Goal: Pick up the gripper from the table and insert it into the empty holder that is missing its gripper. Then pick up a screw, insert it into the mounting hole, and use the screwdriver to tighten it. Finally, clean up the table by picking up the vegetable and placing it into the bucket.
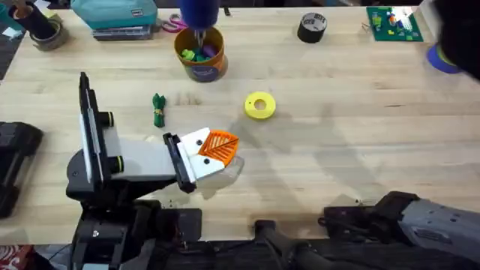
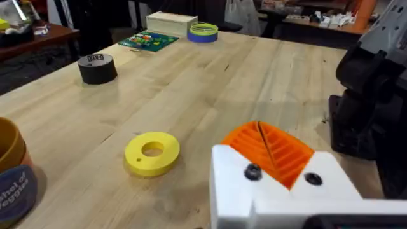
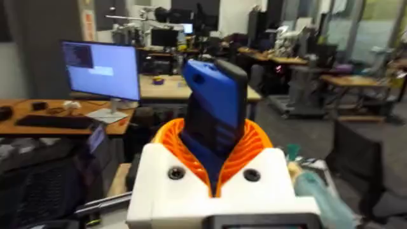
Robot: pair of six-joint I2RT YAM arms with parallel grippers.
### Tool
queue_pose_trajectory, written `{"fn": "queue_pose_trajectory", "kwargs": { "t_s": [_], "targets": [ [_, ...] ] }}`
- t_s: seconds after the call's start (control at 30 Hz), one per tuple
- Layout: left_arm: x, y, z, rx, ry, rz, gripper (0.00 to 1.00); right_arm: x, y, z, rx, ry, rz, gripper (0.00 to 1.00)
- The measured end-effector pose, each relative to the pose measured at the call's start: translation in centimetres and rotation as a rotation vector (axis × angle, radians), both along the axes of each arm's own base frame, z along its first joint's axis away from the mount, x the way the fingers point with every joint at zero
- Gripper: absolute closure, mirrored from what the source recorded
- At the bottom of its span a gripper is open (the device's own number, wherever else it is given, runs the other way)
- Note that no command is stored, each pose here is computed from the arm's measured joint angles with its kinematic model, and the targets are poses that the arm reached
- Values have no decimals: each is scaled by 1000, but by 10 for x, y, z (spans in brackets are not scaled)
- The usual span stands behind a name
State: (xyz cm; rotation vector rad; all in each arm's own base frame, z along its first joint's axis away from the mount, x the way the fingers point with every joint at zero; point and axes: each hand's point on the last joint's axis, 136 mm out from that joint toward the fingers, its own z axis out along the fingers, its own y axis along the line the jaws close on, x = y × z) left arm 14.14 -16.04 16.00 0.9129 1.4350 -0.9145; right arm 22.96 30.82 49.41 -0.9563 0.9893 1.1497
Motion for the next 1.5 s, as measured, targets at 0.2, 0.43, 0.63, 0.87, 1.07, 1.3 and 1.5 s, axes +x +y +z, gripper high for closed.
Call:
{"fn": "queue_pose_trajectory", "kwargs": {
  "t_s": [0.2,0.43,0.63,0.87,1.07,1.3,1.5],
  "targets": [
    [0,0,0,0,0,0,985,-2,10,-21,-38,50,81,978],
    [0,0,0,0,0,0,985,-25,24,-23,-50,38,173,978],
    [0,0,0,0,0,0,985,-39,31,-29,-43,14,222,978],
    [0,0,0,0,0,0,985,-40,33,-49,-57,24,240,978],
    [0,0,0,0,0,0,985,-48,31,-55,-39,0,275,978],
    [0,0,0,0,0,0,985,-52,32,-70,-56,19,302,978],
    [0,0,0,0,0,0,985,-59,36,-82,-74,42,328,978]
  ]
}}
